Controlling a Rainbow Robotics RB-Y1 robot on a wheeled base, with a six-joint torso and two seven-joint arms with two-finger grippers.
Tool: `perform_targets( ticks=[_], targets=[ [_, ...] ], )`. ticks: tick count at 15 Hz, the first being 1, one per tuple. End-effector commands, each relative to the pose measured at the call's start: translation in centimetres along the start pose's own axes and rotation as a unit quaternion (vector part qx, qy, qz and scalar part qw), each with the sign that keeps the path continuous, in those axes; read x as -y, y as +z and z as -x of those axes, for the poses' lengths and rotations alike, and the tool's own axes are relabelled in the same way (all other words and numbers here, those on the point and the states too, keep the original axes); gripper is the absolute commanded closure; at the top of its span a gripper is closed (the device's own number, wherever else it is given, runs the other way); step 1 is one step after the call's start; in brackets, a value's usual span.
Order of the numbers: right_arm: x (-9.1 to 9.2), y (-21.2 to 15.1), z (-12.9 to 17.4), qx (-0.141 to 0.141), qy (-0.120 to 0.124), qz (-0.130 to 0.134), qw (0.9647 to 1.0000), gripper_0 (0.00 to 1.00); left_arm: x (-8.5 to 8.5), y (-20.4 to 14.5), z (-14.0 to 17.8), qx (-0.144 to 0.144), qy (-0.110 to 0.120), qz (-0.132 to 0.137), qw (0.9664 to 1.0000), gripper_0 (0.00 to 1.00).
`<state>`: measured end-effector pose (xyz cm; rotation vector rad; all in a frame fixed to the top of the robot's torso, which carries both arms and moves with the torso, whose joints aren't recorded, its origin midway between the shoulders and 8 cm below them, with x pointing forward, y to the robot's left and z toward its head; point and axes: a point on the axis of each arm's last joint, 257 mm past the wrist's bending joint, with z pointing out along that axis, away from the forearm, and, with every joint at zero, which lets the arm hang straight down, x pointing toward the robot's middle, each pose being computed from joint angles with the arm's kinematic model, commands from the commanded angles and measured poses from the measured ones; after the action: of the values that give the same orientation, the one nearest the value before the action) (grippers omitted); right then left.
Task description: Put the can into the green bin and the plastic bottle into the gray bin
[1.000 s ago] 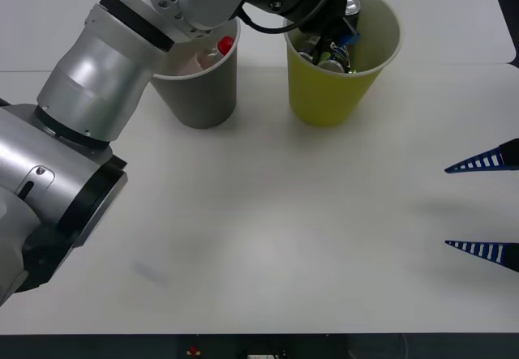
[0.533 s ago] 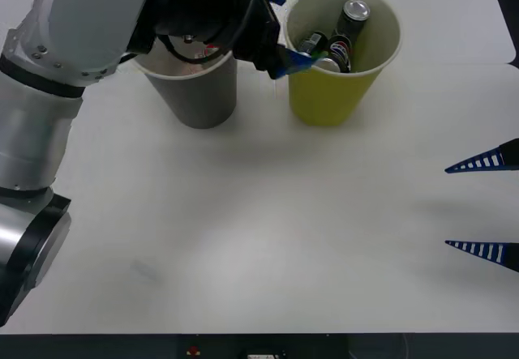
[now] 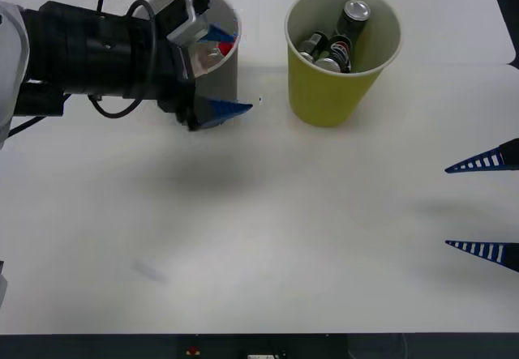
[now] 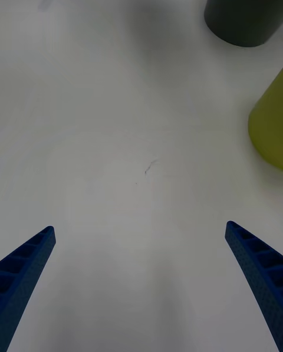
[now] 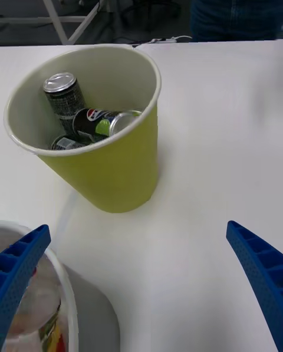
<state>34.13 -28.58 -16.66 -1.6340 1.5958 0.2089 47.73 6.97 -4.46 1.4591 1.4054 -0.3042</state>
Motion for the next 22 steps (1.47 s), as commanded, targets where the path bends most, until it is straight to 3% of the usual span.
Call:
perform_targets(
  ticks=[1, 8, 10, 12, 15, 22],
  targets=[
    [0.0, 0.0, 0.0, 0.000, 0.000, 0.000, 1.0000, 0.00, 1.3, -1.8, -2.5, 0.000, 0.028, -0.014, 0.9995, 0.00],
    [0.0, 0.0, 0.0, 0.000, 0.000, 0.000, 1.0000, 0.00, 4.6, -6.8, -8.2, -0.008, 0.056, -0.041, 0.9975, 0.00],
    [0.0, 0.0, 0.0, 0.000, 0.000, 0.000, 1.0000, 0.00, 5.5, -8.1, -9.5, -0.011, 0.052, -0.044, 0.9976, 0.00],
    [0.0, 0.0, 0.0, 0.000, 0.000, 0.000, 1.0000, 0.00, 6.8, -9.6, -11.0, -0.016, 0.033, -0.053, 0.9979, 0.00],
    [0.0, 0.0, 0.0, 0.000, 0.000, 0.000, 1.0000, 0.00, 7.7, -11.4, -12.9, -0.030, 0.052, -0.056, 0.9966, 0.00],
    [0.0, 0.0, 0.0, 0.000, 0.000, 0.000, 1.0000, 0.00, 10.9, -14.3, -15.6, -0.048, 0.008, -0.081, 0.9955, 0.00]
  ],
)
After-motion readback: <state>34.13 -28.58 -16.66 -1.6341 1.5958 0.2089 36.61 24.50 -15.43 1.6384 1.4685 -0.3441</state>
